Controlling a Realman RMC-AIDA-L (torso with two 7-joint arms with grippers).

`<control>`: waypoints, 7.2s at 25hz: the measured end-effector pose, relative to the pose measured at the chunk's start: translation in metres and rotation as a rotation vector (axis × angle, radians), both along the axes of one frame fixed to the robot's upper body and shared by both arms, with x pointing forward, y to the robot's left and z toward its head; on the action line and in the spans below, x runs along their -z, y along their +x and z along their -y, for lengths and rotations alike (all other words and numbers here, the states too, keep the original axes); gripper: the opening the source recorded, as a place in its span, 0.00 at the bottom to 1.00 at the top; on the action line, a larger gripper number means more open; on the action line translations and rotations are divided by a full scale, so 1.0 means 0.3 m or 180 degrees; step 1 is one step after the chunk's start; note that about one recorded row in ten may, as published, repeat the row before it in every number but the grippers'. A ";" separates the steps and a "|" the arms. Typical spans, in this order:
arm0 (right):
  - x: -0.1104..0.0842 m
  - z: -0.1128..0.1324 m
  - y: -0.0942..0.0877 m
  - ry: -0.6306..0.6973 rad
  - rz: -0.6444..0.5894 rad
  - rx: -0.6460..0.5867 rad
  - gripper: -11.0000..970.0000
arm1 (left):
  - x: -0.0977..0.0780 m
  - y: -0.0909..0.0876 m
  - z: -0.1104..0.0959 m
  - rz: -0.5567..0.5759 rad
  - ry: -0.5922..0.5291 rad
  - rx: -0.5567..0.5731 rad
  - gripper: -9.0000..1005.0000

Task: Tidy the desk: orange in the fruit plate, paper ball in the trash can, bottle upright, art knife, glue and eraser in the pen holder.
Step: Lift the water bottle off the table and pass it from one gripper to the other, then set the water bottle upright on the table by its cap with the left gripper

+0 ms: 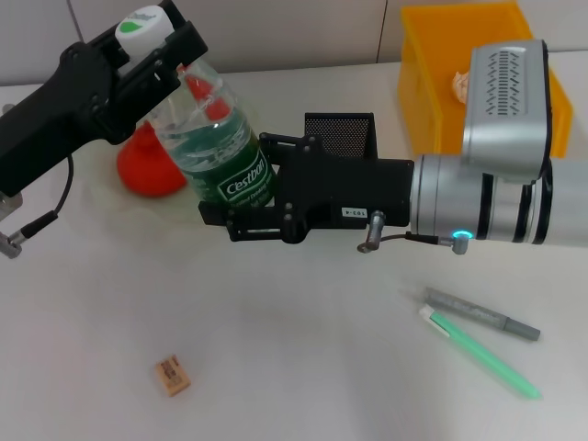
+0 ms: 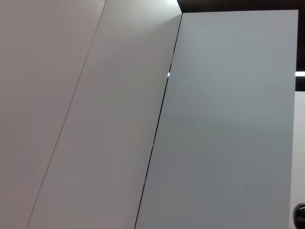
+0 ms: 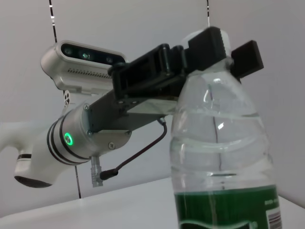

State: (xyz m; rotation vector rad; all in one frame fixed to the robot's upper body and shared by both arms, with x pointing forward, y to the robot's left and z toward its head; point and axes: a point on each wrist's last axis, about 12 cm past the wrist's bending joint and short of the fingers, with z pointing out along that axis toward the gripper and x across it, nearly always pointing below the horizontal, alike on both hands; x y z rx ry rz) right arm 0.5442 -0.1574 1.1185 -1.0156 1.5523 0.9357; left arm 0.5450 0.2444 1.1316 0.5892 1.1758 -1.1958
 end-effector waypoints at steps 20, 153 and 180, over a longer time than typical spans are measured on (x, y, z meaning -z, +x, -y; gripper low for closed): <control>0.027 0.004 -0.001 -0.0032 -0.0078 0.0035 0.80 | -0.025 0.007 0.004 0.0103 -0.0080 0.0028 0.45; 0.042 0.224 -0.056 0.0126 -0.0024 0.0337 0.80 | 0.261 -0.113 -0.163 -0.0112 0.0872 -0.1525 0.49; 0.041 0.222 -0.053 0.0128 -0.0023 0.0347 0.80 | 0.267 -0.099 -0.155 -0.0175 0.0872 -0.1552 0.49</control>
